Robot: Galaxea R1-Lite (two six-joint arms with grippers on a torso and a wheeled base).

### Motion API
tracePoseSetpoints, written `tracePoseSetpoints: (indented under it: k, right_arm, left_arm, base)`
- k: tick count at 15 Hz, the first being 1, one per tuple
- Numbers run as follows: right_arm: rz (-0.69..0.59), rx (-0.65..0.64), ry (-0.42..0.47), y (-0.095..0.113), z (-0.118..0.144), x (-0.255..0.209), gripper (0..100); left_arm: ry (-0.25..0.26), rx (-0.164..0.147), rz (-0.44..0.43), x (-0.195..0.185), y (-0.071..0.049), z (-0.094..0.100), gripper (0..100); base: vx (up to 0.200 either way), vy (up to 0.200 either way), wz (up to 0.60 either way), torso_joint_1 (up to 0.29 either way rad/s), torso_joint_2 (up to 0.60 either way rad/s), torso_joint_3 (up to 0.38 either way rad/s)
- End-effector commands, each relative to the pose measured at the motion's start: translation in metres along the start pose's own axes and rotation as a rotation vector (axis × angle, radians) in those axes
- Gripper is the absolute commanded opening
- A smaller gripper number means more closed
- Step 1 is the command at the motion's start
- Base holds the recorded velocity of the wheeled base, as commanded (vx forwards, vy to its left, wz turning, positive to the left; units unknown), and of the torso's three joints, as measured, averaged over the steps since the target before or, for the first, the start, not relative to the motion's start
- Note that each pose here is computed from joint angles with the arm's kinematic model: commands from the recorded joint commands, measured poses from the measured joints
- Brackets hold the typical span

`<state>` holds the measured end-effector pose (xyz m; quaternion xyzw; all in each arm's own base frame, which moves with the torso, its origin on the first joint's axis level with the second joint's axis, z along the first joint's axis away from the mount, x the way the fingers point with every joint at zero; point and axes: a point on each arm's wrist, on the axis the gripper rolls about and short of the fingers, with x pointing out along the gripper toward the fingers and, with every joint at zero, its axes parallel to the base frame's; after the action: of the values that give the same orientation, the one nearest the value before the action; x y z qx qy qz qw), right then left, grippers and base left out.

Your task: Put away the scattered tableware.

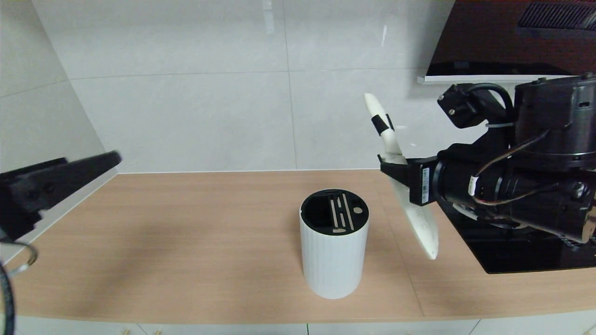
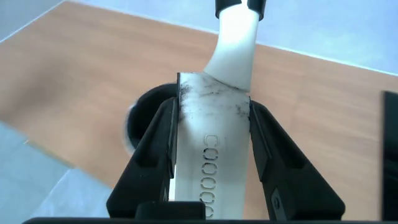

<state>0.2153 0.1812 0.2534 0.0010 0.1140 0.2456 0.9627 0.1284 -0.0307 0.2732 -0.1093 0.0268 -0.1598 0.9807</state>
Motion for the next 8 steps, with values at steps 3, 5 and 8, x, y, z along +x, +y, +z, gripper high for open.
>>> tracePoseSetpoints:
  k: [3, 5, 8]
  right_arm:
    - [0.068, -0.046, 0.091, 0.033, -0.026, 0.016, 0]
    - [0.096, -0.052, 0.098, 0.044, -0.033, 0.020, 0]
    - [0.149, -0.018, 0.086, 0.067, -0.036, 0.014, 0]
  left_arm:
    - [0.071, -0.157, -0.166, 0.120, -0.023, -0.041, 100]
    - [0.135, -0.328, -0.231, 0.125, -0.042, -0.052, 100]
    - [0.173, -0.396, -0.356, 0.132, -0.051, -0.046, 100]
  base:
    - [0.000, 0.000, 0.00, 0.000, 0.00, 0.000]
    - [0.000, 0.000, 0.00, 0.000, 0.00, 0.000]
    - [0.000, 0.000, 0.00, 0.000, 0.00, 0.000]
